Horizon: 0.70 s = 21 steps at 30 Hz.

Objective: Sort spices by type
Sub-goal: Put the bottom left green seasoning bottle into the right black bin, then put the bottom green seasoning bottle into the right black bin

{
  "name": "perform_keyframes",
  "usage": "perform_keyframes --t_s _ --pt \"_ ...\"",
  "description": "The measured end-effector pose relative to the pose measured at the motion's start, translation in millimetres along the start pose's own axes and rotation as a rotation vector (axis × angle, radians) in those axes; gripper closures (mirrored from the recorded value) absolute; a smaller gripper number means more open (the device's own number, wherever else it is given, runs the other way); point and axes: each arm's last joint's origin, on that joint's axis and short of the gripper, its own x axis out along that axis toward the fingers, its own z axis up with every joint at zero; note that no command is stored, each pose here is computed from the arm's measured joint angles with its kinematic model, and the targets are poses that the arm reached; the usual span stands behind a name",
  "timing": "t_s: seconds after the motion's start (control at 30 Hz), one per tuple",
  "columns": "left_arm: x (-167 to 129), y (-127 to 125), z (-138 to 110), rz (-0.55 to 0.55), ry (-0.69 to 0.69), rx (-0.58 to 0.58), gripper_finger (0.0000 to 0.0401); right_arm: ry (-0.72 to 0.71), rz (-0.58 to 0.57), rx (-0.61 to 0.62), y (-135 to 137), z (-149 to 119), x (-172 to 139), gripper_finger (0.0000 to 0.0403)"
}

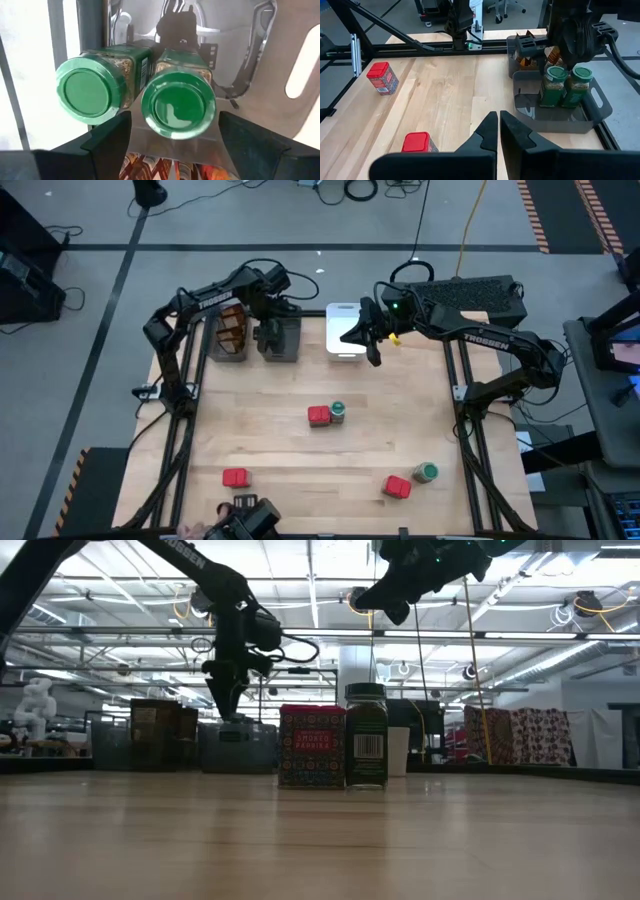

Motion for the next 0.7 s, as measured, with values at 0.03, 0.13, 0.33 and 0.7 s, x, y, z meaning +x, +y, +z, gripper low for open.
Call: perform_keyframes --t_s 0.03,0.13,0.33,0.7 --pt "-2.1 -0.9 -0.3 0.003 -0.003 0.001 0.0097 0.000 0.000 -0.001 0.0 0.0 0.0 0.0403" --pt "-12.7 -4.4 -1.8 0.021 -0.027 0.006 0.0097 0.000 0.000 -0.004 0.1 0.0 0.0 0.0403" --pt "-40.9 -15.9 -5.5 0.071 -0.095 0.024 0.0101 -0.001 0.000 -0.004 0.0 0.1 0.0 0.0403" --pt "-90.9 -66.8 -0.9 -0.009 -0.309 -0.064 0.0102 0.007 0.029 -0.001 7.4 0.3 3.2 0.0403"
